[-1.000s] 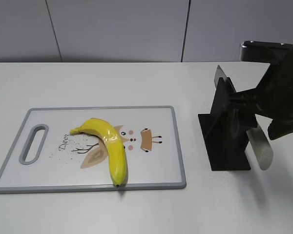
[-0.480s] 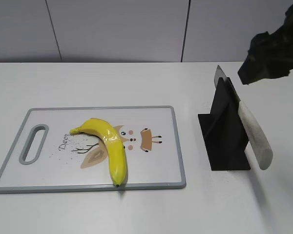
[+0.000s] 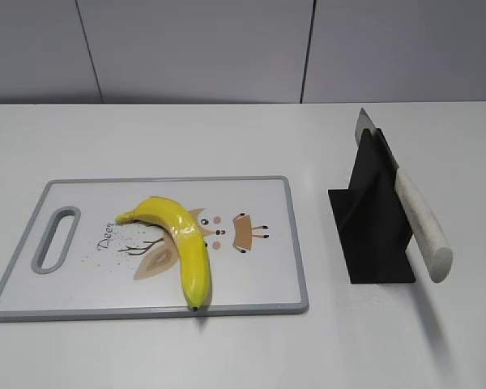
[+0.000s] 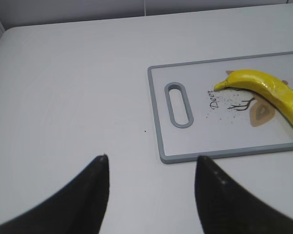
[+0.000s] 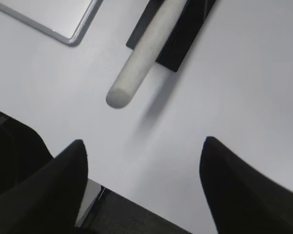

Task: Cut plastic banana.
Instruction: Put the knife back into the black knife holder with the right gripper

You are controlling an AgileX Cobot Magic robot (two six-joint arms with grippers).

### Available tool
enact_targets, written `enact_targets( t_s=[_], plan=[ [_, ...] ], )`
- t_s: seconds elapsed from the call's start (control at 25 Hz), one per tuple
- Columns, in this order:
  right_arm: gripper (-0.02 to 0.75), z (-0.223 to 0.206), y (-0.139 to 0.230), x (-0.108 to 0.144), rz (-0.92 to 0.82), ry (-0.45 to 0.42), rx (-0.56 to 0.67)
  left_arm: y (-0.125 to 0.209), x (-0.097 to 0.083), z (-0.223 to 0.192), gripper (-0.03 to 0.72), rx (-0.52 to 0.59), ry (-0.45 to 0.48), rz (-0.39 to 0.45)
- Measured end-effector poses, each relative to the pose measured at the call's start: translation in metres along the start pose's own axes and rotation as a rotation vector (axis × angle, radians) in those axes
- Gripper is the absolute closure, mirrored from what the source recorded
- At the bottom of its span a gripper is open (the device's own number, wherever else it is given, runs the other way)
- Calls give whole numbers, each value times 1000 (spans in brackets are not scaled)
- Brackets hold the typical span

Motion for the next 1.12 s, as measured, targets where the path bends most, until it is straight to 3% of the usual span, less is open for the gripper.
enact_targets(
  t_s=[0.6,0.8,1.12],
  plan=[
    [211,12,104,9,47,21,-234,0,0,0,146,0,0,0],
    [213,18,122,11,53,25,-284,0,0,0,146,0,0,0],
    [213,40,147,15,69,46,-501,0,0,0,146,0,0,0]
  ],
)
Point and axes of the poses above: a point on each arm's last joint axis where the gripper is mounted, z pointing back along that axis away from the gripper, x along the wrist's bending axis when the last joint is at zero, y = z × x, the point moved 1 cm from there along -z, pointing out along that axis toward the gripper, and after that the axes turned 2 degrees about z, right-handed, at the moved point
